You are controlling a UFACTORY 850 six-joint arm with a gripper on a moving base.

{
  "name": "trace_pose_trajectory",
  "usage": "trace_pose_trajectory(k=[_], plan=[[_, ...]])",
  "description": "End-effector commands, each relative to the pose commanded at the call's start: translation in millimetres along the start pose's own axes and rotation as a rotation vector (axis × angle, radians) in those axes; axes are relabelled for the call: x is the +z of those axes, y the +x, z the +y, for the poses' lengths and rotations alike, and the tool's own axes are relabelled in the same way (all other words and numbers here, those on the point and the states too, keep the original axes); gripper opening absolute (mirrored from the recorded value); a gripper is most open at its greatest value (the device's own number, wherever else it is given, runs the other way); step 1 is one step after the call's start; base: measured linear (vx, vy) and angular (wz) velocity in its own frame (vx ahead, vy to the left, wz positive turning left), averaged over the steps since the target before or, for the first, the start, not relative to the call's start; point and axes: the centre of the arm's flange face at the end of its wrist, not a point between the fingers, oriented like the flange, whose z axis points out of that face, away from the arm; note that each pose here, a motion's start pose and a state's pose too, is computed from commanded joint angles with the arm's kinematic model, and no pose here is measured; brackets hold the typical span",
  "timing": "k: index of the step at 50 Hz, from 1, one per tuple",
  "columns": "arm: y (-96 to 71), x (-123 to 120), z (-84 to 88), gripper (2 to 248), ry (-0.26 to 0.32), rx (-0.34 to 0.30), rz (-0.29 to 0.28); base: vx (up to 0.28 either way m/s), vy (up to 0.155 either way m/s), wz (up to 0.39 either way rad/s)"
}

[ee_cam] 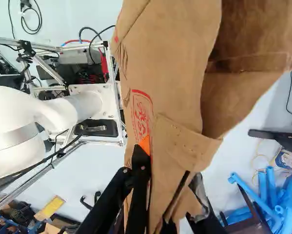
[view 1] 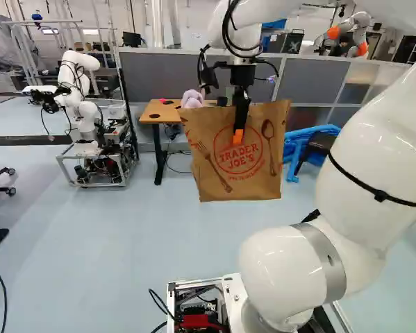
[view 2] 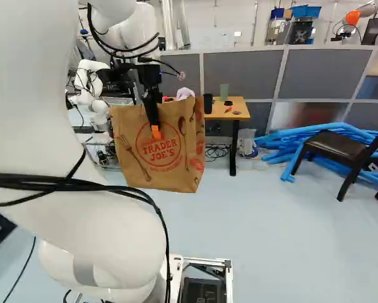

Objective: Pick up the bag on the ground and place it on the table

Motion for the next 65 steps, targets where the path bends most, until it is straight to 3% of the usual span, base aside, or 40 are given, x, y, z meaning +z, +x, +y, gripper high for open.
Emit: trace_pose_trajectory(k=[65], plan=[[-3.7,-109.5,-1.7,21,-0.209,0.008,0.021,0.000,0.000,0.000]])
